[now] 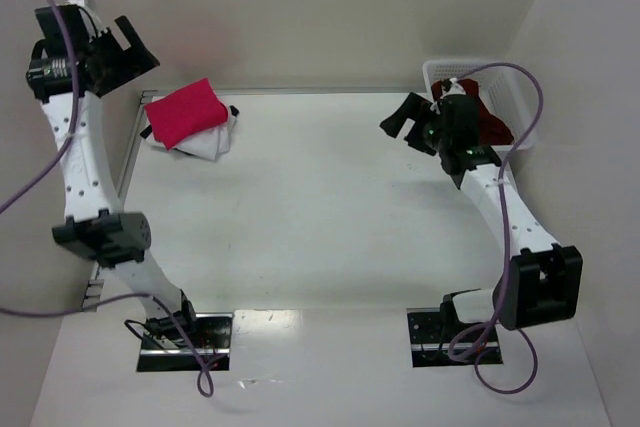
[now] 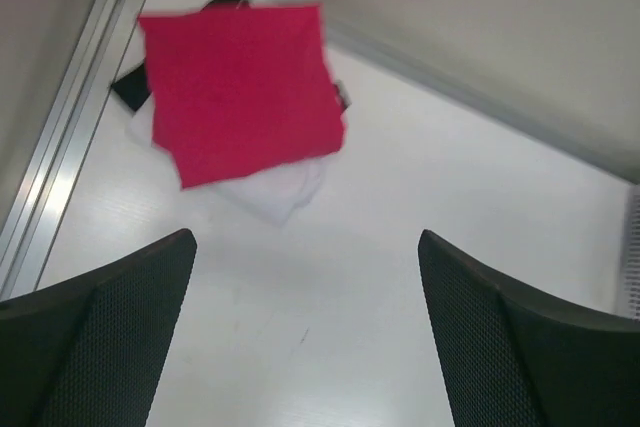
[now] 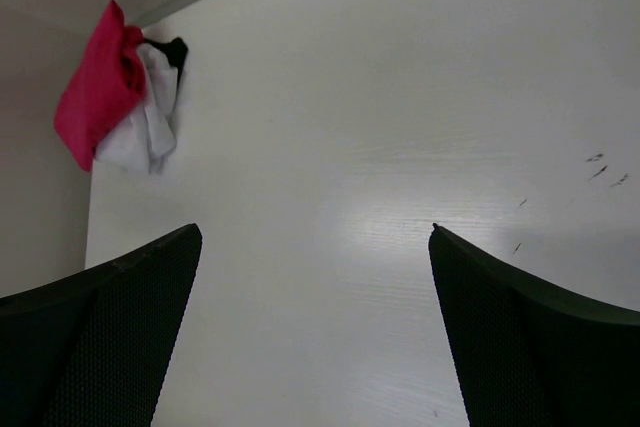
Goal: Fold and stack the t-shirts
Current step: Put the neatly folded tshirt into the corner of the board with the left arm
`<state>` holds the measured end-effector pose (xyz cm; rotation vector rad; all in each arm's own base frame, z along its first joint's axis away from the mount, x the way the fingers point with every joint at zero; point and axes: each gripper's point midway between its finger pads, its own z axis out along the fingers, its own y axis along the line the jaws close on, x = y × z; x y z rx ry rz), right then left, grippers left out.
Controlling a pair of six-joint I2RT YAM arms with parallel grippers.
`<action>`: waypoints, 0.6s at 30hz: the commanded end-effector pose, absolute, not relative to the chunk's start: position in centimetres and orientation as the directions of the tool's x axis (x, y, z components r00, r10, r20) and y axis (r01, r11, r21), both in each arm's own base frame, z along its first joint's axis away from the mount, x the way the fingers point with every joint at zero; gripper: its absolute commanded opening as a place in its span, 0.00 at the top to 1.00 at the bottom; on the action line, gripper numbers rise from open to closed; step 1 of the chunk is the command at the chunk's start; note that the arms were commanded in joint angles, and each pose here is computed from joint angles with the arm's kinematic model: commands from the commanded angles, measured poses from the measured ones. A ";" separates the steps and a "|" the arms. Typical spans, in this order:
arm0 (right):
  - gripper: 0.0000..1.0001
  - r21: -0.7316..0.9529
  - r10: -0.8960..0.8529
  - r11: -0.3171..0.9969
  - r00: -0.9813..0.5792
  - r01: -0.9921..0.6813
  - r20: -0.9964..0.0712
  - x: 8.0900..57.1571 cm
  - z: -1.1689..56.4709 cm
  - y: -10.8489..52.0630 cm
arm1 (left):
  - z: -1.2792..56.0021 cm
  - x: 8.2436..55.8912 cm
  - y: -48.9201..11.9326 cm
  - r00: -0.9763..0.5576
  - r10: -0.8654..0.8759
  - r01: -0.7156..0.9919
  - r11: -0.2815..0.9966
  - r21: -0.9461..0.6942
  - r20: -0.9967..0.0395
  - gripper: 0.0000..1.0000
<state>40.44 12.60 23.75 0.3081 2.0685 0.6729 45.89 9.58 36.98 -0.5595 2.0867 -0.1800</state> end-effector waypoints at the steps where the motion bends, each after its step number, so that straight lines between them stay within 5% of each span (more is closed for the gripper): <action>1: 0.00 0.605 0.534 0.790 -0.380 -0.094 -0.756 40.7 28.4 11.1 | 39.4 43.0 6.2 -0.419 -0.392 -0.140 0.919 -0.368 -0.819 0.01; 3: 0.00 0.603 0.541 0.788 -0.331 -0.120 -0.773 40.0 29.9 10.8 | 41.3 40.5 4.6 -0.339 -0.377 -0.064 0.923 -0.379 -0.862 0.01; 7: 0.00 0.531 0.445 0.812 -0.333 -0.243 -0.831 39.3 31.5 11.9 | 35.4 37.8 1.6 -0.437 -0.423 0.001 0.882 -0.470 -0.794 0.01; 18: 0.00 0.518 0.467 0.838 -0.267 -0.172 -0.843 35.8 31.7 9.7 | 28.1 34.2 -2.4 -0.430 -0.326 0.111 0.906 -0.408 -0.842 0.01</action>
